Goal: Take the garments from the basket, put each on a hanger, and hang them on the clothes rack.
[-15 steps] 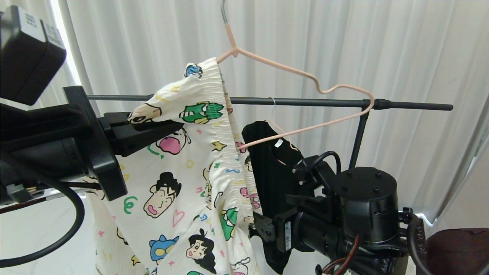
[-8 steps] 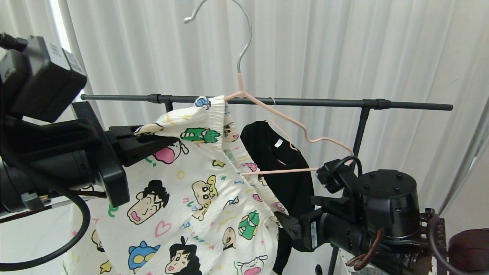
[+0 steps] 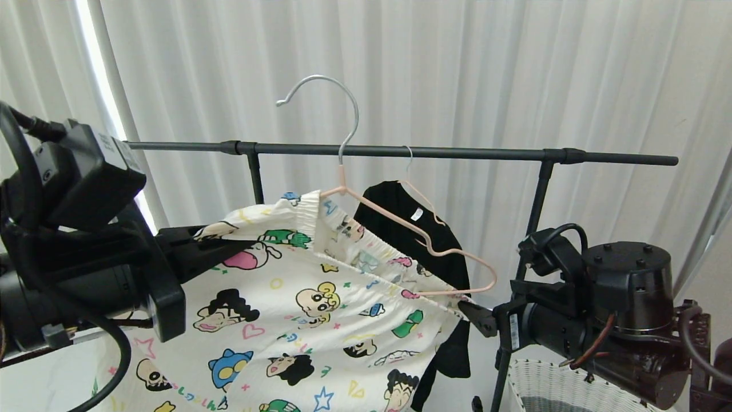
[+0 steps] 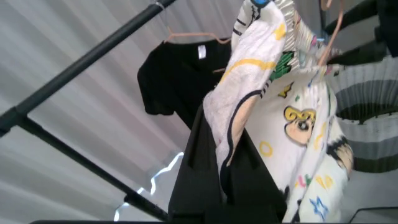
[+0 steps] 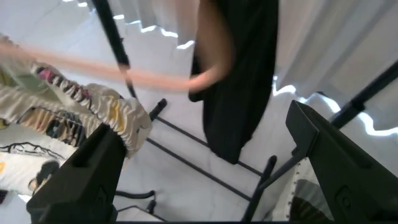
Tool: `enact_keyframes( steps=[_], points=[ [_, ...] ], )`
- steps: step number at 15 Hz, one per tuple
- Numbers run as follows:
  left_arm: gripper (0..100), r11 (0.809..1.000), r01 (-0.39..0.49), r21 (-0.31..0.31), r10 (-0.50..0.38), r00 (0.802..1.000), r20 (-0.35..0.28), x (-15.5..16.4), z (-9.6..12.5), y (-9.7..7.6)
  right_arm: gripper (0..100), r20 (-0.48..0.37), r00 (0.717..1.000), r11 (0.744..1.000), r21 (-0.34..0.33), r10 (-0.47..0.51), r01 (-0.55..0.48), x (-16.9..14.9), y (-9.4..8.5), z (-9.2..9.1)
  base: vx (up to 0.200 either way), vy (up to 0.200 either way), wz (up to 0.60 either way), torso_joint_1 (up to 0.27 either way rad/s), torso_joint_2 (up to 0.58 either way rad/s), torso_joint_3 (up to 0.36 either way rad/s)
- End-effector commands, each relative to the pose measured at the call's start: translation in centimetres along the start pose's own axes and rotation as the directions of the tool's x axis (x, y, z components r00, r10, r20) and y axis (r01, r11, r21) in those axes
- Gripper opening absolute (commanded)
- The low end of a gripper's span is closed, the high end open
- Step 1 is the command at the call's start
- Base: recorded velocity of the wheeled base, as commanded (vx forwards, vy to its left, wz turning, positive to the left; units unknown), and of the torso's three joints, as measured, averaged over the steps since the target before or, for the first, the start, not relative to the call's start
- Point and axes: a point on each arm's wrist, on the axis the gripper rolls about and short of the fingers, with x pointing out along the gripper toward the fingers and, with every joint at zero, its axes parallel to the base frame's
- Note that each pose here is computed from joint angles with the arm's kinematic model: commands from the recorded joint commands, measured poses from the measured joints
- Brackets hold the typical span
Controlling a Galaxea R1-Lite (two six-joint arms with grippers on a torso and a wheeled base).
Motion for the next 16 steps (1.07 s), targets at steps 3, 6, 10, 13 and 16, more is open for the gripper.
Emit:
enact_keyframes(
  steps=[3,6,10,13,16],
  points=[
    [0,1.0,-0.009,-0.016,0.008,0.999,-0.046,-1.5,-2.1,-1.0,100,0.008,1.0,1.0,0.006,-0.023,0.023,0.0,-0.7,0.2,0.0,0.0,0.0,0.0,0.0,0.0],
    [0,0.999,-0.007,-0.035,0.005,0.998,-0.061,-1.8,-2.9,-0.9,100,0.008,0.999,0.999,0.002,-0.037,0.037,0.0,-1.1,0.2,0.0,0.0,0.0,0.0,0.0,0.0],
    [0,0.998,-0.046,-0.05,0.043,0.996,-0.075,-2.2,-3.5,0.1,100,0.01,0.998,0.998,-0.014,-0.058,0.058,0.1,-1.8,0.4,0.0,0.0,0.0,0.0,0.0,0.0],
    [0,1.0,-0.017,-0.007,0.016,0.992,-0.123,-1.8,-4.8,-0.4,100,0.032,0.999,0.999,-0.041,-0.023,0.024,-0.2,-1.7,1.1,0.0,0.0,0.0,0.0,0.0,0.0],
    [0,0.991,-0.02,0.131,0.055,0.962,-0.266,-0.7,-7.0,-0.7,100,0.015,0.997,0.991,-0.112,0.07,-0.068,-1.3,-1.3,2.6,0.0,0.0,0.0,0.0,0.0,0.0]
  ],
)
